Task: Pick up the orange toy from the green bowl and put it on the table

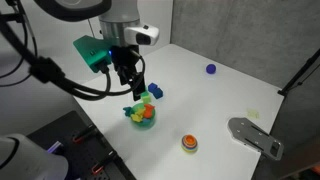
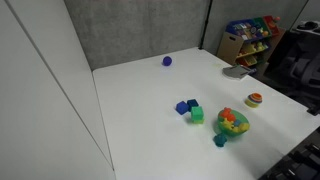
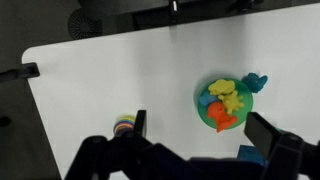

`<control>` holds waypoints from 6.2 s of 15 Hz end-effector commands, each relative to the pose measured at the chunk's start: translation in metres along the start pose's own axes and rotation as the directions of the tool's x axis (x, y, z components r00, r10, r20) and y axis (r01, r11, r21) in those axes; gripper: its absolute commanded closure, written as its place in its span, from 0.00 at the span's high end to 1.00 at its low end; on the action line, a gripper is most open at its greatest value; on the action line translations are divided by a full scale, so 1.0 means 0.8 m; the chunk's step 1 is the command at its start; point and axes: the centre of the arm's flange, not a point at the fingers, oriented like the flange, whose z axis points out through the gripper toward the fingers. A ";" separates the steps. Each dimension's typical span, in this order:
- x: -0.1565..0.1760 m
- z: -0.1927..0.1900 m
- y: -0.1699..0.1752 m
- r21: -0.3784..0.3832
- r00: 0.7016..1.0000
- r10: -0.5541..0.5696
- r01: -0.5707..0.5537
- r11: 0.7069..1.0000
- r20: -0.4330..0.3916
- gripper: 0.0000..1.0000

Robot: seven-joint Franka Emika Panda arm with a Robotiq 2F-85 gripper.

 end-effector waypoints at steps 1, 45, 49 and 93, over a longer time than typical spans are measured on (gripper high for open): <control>0.000 0.000 0.000 0.000 1.000 0.000 0.000 1.000 0.000 1.00; 0.172 0.358 -0.180 -0.022 0.946 -0.321 0.322 0.947 0.039 1.00; 0.168 0.378 -0.191 -0.035 0.928 -0.371 0.371 0.928 0.008 1.00; 0.226 0.219 -0.124 -0.073 0.931 -0.225 0.213 0.974 -0.286 0.66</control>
